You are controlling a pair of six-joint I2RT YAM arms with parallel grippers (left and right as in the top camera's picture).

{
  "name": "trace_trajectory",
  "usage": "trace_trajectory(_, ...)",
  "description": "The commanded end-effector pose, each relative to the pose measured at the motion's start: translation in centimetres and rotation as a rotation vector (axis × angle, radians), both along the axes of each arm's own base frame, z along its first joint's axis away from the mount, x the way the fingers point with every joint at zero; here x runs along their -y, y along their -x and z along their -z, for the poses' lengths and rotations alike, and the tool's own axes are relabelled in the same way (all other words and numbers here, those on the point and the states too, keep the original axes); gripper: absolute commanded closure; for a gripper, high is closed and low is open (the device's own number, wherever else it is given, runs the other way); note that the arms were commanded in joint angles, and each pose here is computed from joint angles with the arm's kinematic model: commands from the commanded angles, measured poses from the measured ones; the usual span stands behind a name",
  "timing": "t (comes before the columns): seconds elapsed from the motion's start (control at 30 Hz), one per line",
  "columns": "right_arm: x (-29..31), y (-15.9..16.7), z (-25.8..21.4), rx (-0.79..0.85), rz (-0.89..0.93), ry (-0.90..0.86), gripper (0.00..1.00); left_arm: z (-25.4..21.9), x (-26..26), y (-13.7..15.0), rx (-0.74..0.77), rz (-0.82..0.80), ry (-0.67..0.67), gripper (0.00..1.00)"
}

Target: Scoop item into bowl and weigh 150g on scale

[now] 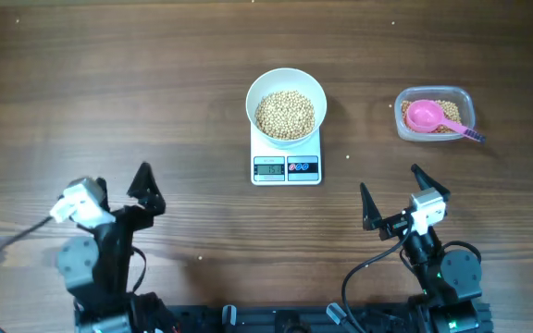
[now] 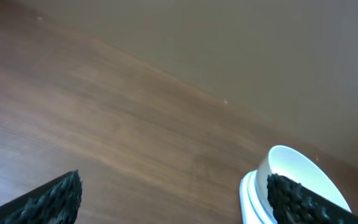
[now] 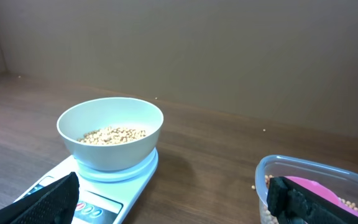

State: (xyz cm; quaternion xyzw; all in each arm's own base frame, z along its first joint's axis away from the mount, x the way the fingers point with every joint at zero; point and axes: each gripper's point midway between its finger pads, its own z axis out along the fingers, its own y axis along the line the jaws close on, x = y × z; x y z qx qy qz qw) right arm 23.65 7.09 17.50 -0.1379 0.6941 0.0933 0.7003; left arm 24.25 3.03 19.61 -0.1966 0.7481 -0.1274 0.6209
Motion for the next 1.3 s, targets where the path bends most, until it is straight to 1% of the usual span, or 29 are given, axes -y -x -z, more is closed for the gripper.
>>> trace_trajectory(0.0,0.2,0.0,-0.2,0.005,0.013,-0.015,0.00,1.3,-1.8,0.6,0.060,-0.106,0.055,0.00)
trace_trajectory(0.17,0.2,0.0,-0.2,0.005,0.014,-0.015,0.00,1.7,-2.4,0.1,0.159,-0.126,0.025,0.00)
trace_trajectory(0.37,0.2,0.0,-0.2,0.005,0.013,-0.015,0.00,1.9,-2.4,0.2,0.211,-0.142,0.009,0.00)
trace_trajectory(0.5,0.2,0.0,-0.2,0.005,0.013,-0.015,0.00,3.8,-2.1,0.2,0.131,-0.131,0.015,0.00)
trace_trajectory(0.6,0.2,0.0,-0.2,0.005,0.013,-0.015,0.00,3.8,-1.6,0.1,0.130,-0.108,-0.003,0.00)
trace_trajectory(1.27,0.2,0.0,-0.2,0.005,0.013,-0.015,0.00,3.8,-1.6,0.1,0.131,-0.112,-0.003,0.00)
